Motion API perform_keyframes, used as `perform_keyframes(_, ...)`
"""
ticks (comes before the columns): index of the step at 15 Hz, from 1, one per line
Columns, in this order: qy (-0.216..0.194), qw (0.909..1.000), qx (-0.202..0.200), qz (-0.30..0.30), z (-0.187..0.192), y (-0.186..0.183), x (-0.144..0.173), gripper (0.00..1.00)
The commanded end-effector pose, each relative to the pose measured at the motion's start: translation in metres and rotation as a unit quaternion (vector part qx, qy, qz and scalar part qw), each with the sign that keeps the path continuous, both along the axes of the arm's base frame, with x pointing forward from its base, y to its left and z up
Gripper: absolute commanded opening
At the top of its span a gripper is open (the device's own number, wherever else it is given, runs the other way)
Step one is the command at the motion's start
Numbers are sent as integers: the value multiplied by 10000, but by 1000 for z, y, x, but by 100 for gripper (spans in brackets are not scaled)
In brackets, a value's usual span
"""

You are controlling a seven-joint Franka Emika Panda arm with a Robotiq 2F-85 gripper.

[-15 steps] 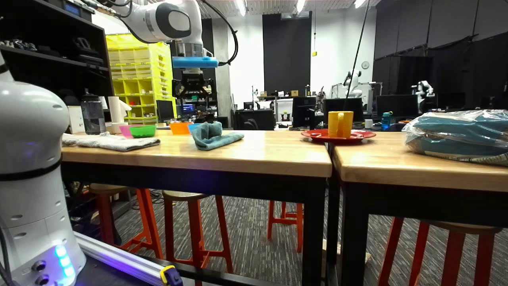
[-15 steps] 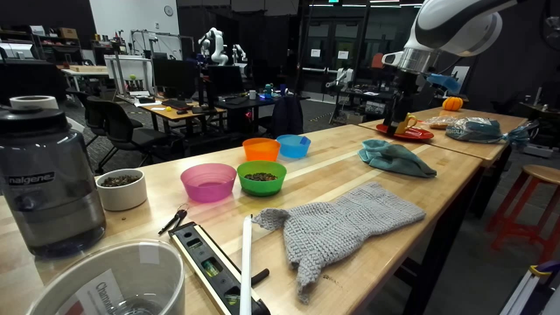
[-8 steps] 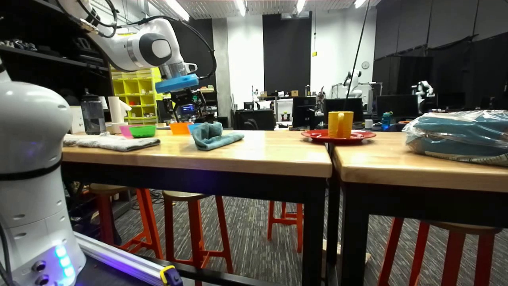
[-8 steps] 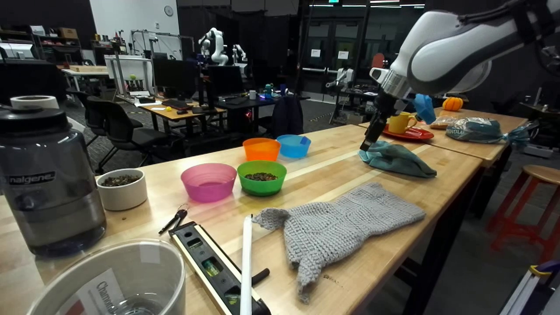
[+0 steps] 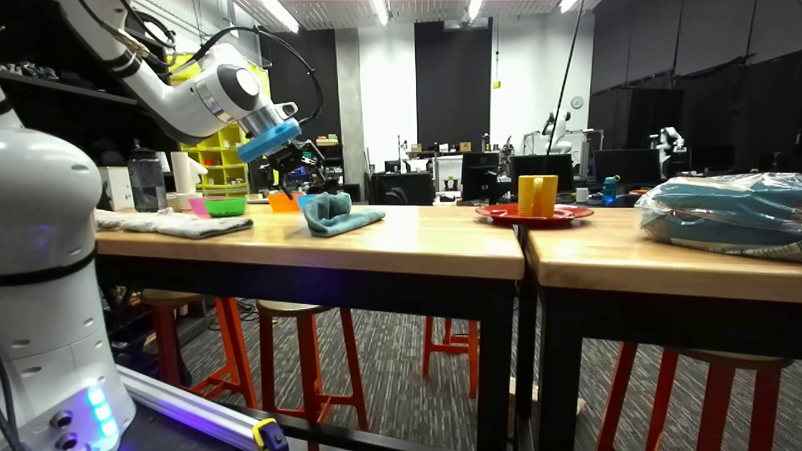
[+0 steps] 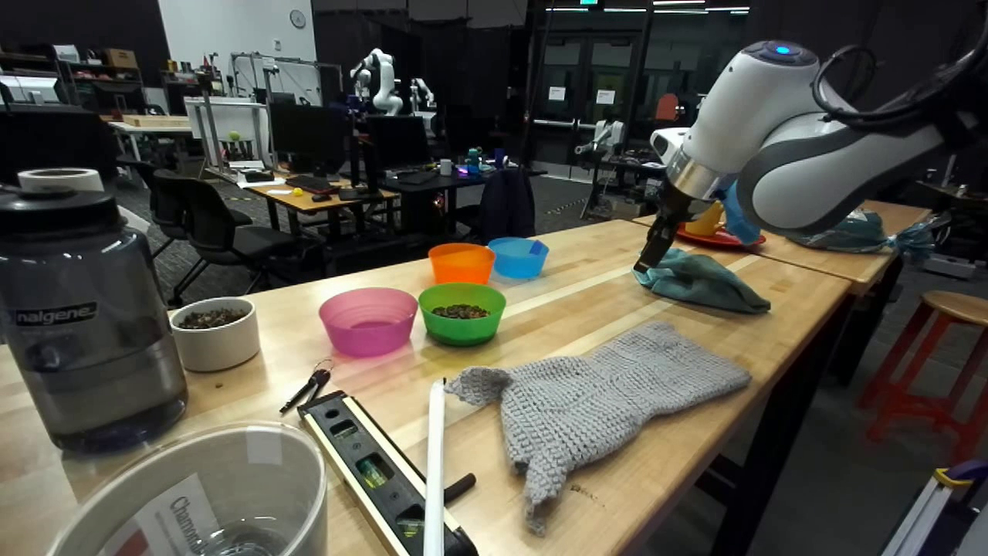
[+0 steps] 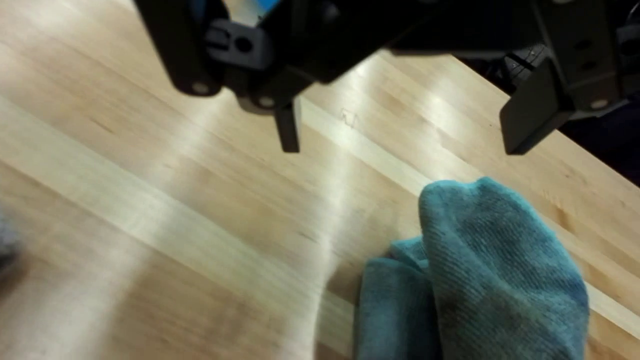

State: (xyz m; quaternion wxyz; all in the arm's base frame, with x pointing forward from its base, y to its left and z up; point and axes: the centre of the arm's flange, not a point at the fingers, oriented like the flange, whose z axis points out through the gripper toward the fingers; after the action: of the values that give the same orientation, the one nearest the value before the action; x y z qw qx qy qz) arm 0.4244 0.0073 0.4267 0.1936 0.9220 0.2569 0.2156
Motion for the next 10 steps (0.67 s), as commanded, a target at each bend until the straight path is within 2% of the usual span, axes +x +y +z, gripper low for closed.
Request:
perform_keyframes(1,-18,9983,-544,-227,-2,0,-6,100)
perform_keyframes(4,149,9965,-754,-342,-6,-1,-7,100)
perform_keyframes(5,183,9959,-806,-373,-8,-1,-7,81)
perform_keyframes(9,209,9943,-942,-457,-6,-4,-7,53)
perform_keyframes(10,197,9941,-953,-481,-5,-5,-6,44)
